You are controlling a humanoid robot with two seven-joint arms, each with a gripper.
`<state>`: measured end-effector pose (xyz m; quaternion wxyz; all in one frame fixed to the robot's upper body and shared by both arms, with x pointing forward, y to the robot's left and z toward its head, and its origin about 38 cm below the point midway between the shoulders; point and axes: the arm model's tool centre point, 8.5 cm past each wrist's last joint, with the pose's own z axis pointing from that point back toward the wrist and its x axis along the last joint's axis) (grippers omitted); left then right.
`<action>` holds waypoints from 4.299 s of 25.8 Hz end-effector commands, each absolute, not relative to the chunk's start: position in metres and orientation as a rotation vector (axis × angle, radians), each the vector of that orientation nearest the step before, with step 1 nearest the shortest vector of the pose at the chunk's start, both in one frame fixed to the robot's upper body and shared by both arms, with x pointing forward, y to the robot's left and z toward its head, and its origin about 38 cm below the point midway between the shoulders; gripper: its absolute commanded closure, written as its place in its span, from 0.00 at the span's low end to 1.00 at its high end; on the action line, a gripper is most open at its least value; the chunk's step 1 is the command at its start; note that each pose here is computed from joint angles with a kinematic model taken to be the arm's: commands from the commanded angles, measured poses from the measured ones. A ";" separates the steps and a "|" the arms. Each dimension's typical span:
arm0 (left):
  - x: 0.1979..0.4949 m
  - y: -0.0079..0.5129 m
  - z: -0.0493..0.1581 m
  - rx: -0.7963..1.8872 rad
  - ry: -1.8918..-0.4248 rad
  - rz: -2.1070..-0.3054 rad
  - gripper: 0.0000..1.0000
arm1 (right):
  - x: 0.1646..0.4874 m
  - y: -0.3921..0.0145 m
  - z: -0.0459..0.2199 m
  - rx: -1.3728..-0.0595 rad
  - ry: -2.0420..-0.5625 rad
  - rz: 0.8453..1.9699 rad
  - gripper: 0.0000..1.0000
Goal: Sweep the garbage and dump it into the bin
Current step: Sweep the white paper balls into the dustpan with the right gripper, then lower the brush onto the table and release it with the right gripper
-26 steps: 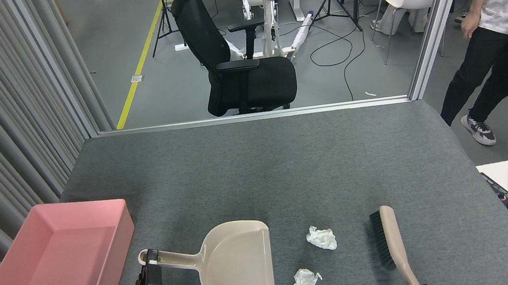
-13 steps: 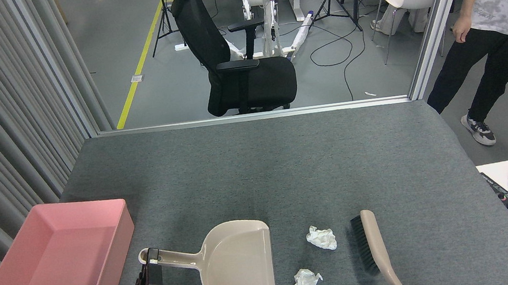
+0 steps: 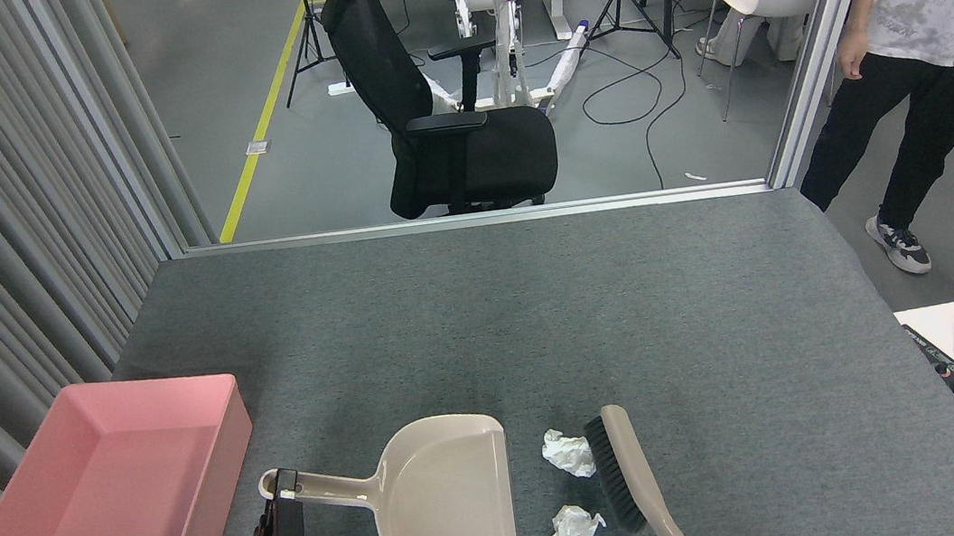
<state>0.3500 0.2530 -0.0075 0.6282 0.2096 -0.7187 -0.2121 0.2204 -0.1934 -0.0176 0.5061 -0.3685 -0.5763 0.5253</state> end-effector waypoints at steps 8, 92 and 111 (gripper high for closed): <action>0.351 0.253 -0.006 0.470 -1.654 -0.502 0.97 | 0.213 -0.137 -0.013 -0.751 -1.525 1.260 1.00; 0.351 0.247 -0.010 0.449 -1.644 -0.501 0.97 | 0.271 -0.264 -0.004 -1.011 -1.325 1.201 1.00; 0.350 0.246 -0.011 0.444 -1.640 -0.505 0.96 | 0.301 -0.376 0.008 -1.160 -1.186 1.303 1.00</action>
